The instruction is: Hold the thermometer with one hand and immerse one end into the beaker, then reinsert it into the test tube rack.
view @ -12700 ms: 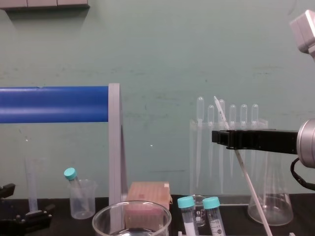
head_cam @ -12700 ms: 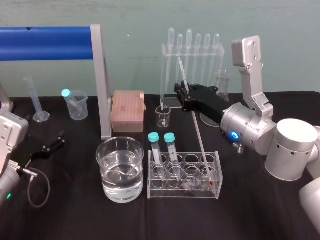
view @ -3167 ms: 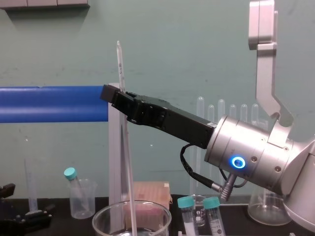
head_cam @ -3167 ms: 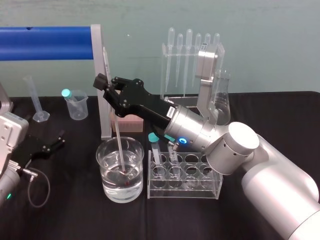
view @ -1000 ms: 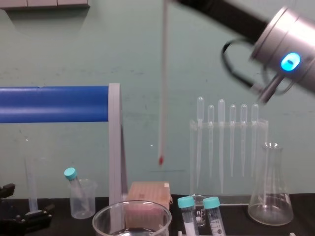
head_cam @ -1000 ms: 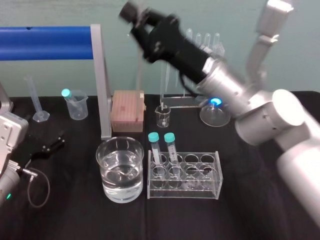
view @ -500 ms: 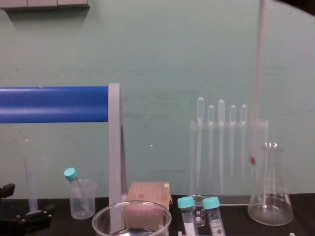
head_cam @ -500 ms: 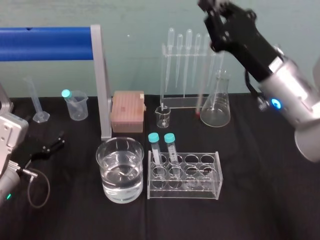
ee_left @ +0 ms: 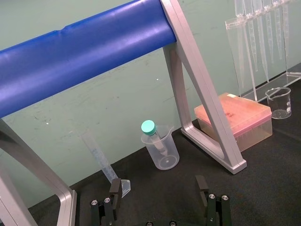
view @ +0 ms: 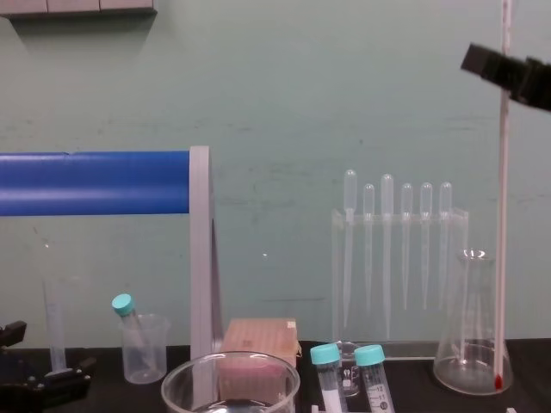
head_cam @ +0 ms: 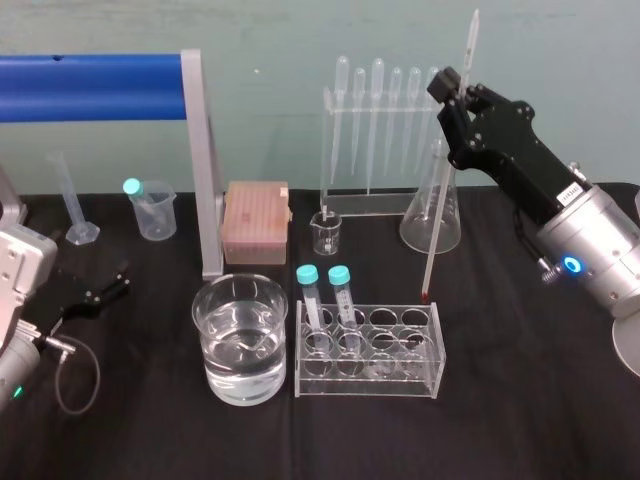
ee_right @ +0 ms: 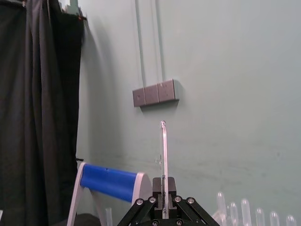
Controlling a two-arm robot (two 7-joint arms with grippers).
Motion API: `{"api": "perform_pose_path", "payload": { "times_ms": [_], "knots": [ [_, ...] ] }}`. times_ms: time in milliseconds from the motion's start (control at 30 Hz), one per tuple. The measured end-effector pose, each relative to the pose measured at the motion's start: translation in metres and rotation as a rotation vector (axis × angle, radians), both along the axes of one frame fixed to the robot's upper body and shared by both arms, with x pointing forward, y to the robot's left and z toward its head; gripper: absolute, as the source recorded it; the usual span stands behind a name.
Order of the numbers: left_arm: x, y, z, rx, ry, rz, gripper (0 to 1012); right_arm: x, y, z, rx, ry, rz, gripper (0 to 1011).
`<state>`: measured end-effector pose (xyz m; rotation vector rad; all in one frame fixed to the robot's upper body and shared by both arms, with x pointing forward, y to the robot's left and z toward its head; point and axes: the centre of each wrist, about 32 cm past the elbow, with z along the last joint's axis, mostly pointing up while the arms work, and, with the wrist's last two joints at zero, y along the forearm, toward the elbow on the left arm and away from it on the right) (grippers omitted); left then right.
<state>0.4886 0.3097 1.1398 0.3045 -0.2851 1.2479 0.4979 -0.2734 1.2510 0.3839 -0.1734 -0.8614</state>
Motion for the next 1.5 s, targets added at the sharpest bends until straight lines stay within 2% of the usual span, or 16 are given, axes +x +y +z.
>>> {"api": "perform_pose_path", "payload": {
  "times_ms": [200,467,867,1167,1500],
  "knots": [
    [0.000,0.000,0.000,0.000,0.000,0.000,1008,0.002,-0.004,-0.009,-0.002,0.041,0.004,55],
    [0.000,0.000,0.000,0.000,0.000,0.000,1008,0.009,-0.001,-0.017,0.001,0.071,0.023,55],
    [0.000,0.000,0.000,0.000,0.000,0.000,1008,0.016,0.000,-0.027,-0.040,0.099,0.027,55],
    [0.000,0.000,0.000,0.000,0.000,0.000,1008,0.023,0.001,-0.044,-0.040,0.130,0.053,55],
    [0.000,0.000,0.000,0.000,0.000,0.000,1008,0.025,0.000,-0.058,-0.047,0.165,0.059,55]
  ]
}}
